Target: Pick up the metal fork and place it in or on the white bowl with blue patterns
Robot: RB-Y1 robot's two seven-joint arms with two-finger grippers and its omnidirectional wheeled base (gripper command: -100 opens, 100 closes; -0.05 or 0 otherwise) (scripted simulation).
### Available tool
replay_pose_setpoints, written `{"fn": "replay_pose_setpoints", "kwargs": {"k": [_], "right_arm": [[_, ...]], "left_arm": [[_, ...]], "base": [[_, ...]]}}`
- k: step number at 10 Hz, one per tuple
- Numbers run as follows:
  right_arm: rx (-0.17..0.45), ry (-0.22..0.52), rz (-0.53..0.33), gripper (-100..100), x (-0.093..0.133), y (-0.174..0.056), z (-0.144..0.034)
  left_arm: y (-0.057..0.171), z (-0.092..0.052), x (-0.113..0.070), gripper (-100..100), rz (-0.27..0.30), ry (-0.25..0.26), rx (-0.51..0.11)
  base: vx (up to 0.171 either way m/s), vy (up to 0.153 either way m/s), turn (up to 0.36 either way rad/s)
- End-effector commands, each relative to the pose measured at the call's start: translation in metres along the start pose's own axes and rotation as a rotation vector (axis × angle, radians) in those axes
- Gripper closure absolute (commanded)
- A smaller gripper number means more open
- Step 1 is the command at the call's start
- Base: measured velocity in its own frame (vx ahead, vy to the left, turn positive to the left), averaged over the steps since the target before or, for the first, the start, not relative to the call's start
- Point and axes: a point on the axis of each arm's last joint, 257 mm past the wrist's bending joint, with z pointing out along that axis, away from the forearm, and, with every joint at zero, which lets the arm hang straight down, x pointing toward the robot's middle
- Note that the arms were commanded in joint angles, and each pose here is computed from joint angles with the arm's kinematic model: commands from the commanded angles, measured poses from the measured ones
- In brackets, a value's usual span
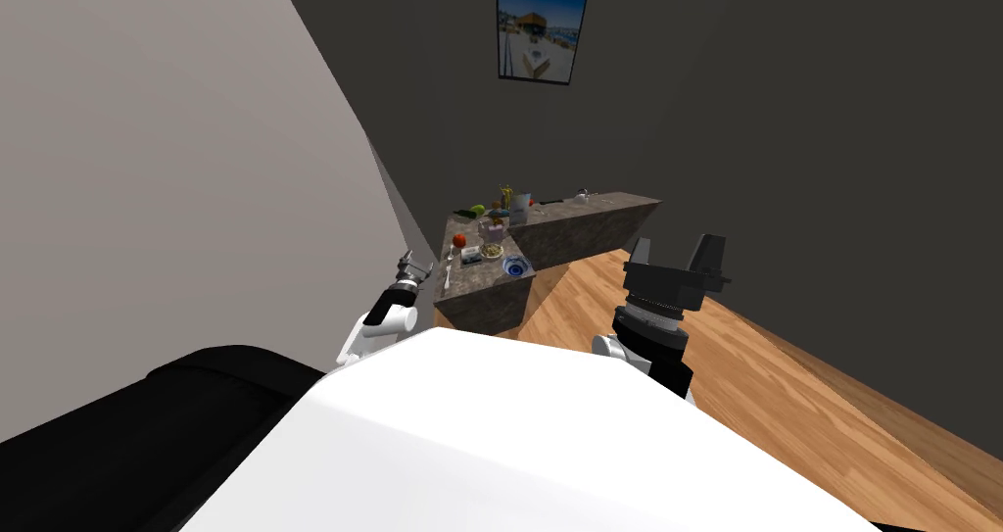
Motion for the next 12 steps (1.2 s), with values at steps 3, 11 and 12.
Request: {"fn": "replay_pose_setpoints", "kwargs": {"k": [3,11,12], "right_arm": [[0.0,0.0,0.0,0,0.0,0.0,0.0],[0.0,0.0,0.0,0,0.0,0.0,0.0],[0.0,0.0,0.0,0,0.0,0.0,0.0]], "left_arm": [[0.006,0.002,-0.033,-100,-0.099,-0.091,-0.052],[0.024,0.006,-0.081,-100,-0.31,-0.246,-0.138],[0.031,0.007,-0.09,-100,-0.366,-0.281,-0.159]], "base": [[0.015,-0.029,-0.131],[0.009,-0.011,-0.071],[0.009,-0.003,-0.054]]}}
